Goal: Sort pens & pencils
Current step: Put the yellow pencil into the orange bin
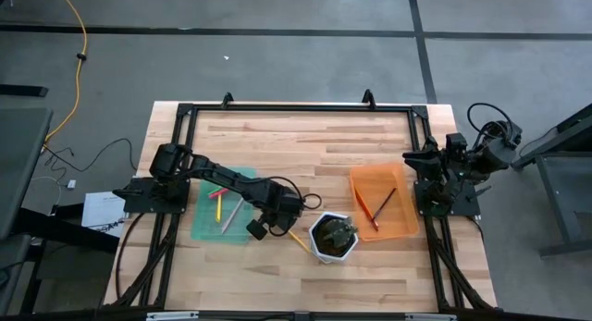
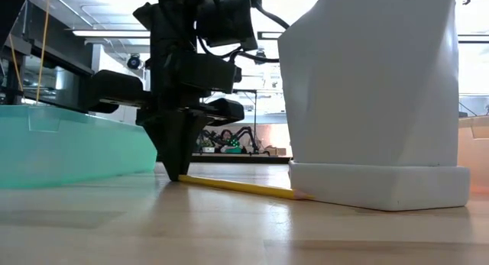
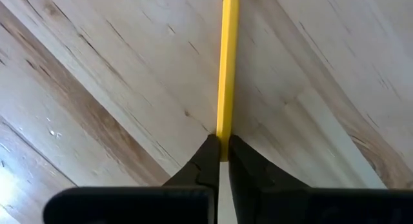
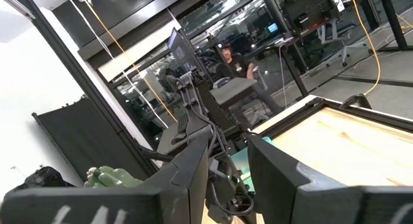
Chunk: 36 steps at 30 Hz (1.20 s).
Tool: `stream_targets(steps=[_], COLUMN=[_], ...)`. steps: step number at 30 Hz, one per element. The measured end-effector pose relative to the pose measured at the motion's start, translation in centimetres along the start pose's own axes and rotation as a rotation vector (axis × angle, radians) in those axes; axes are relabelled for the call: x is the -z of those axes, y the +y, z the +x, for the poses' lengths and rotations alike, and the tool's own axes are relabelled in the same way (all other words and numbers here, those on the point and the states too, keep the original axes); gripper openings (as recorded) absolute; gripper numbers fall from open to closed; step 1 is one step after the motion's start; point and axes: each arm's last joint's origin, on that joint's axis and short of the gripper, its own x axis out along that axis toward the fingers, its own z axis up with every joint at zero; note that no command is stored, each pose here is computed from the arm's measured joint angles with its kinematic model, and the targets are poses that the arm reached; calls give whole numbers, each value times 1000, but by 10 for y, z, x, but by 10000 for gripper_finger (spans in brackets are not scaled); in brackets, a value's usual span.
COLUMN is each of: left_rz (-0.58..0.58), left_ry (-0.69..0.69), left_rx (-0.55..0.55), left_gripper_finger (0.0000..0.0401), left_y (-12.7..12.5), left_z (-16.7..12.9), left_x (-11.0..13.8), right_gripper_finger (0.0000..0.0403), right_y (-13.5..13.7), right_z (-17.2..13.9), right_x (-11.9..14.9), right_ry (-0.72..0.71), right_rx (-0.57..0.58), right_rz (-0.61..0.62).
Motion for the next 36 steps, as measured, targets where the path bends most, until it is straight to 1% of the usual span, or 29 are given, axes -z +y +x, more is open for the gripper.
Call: stream_targets(steps=[5,10,15,19,24,27,31,36], left_rz=[-2,0,-21,-51,-4,11,-13,-59], left_ry=[35,42,29,70,147,168,186,176], left_rx=[13,-31,-68,-102,-109,-101,-121,-148], left_gripper_finger=[15,16,9,10,1,3,1,1], left_y=[-1,4,18,33,42,47,57,73], left_z=[-3,-11,-22,-33,-44,-50,-57,-67], left_x=[2,-3,-4,2,10,14,20,26], right_gripper_finger=[103,103,103,103,103,103,103,103], right_y=[0,0,0,0,0,0,0,0], right_z=[0,0,0,0,0,0,0,0], right_x=[0,0,0,0,0,0,0,1], right_ry=[0,0,0,0,0,1,1,5], right_rx=[0,0,0,-1,-1,-1,-1,1], right_rz=[0,0,0,0,0,-1,-8,-13])
